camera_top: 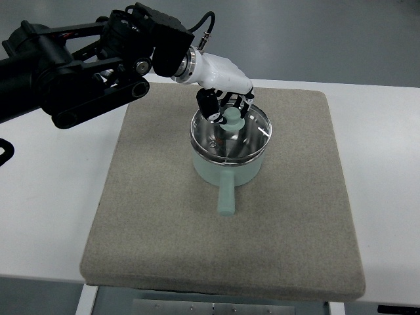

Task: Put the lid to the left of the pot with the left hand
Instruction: 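Lift the glass lid off the pot with the left hand, then carry the lid beside the pot and lower it onto the pad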

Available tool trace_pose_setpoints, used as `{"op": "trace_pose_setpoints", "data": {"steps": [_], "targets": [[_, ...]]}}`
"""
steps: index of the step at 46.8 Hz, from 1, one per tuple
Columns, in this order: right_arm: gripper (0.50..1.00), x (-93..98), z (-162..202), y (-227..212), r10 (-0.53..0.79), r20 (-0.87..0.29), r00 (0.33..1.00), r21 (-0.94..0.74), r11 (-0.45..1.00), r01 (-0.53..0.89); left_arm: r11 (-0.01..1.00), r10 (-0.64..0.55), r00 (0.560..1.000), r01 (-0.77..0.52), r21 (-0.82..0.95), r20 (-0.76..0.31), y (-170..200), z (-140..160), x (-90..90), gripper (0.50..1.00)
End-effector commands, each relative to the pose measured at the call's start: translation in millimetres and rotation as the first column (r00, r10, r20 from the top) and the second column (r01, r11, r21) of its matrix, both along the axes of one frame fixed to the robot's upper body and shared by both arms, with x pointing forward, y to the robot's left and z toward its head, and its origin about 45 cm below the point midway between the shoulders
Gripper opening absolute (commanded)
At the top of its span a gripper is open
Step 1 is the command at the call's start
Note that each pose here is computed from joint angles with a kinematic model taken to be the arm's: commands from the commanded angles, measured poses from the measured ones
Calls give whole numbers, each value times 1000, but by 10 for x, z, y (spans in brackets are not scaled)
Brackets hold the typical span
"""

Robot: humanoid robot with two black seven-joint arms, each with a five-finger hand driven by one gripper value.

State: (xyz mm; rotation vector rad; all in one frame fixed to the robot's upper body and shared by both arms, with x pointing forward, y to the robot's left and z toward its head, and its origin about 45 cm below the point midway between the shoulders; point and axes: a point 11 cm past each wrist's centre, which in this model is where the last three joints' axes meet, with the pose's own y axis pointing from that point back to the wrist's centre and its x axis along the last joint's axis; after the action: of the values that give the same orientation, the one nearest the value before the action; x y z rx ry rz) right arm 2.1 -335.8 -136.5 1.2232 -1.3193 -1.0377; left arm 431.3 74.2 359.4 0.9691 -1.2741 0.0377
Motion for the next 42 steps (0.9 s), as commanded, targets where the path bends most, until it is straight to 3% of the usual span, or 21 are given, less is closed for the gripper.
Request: {"op": "trace_pose_setpoints", "data": {"steps": [1, 14, 42], "targets": [[924, -1, 0, -1, 1, 0, 1000, 0, 1000, -1, 1000, -1, 1000, 1, 1, 8, -4, 39, 5, 500], [924, -1, -1, 5, 1, 0, 1000, 1, 1000, -1, 1000, 2, 1000, -2, -1, 29, 32, 142, 18, 500], [924, -1, 0, -1, 1, 0, 1000, 0, 1000, -1, 975, 222, 974, -222, 7, 46, 1079, 175, 274, 500]]}}
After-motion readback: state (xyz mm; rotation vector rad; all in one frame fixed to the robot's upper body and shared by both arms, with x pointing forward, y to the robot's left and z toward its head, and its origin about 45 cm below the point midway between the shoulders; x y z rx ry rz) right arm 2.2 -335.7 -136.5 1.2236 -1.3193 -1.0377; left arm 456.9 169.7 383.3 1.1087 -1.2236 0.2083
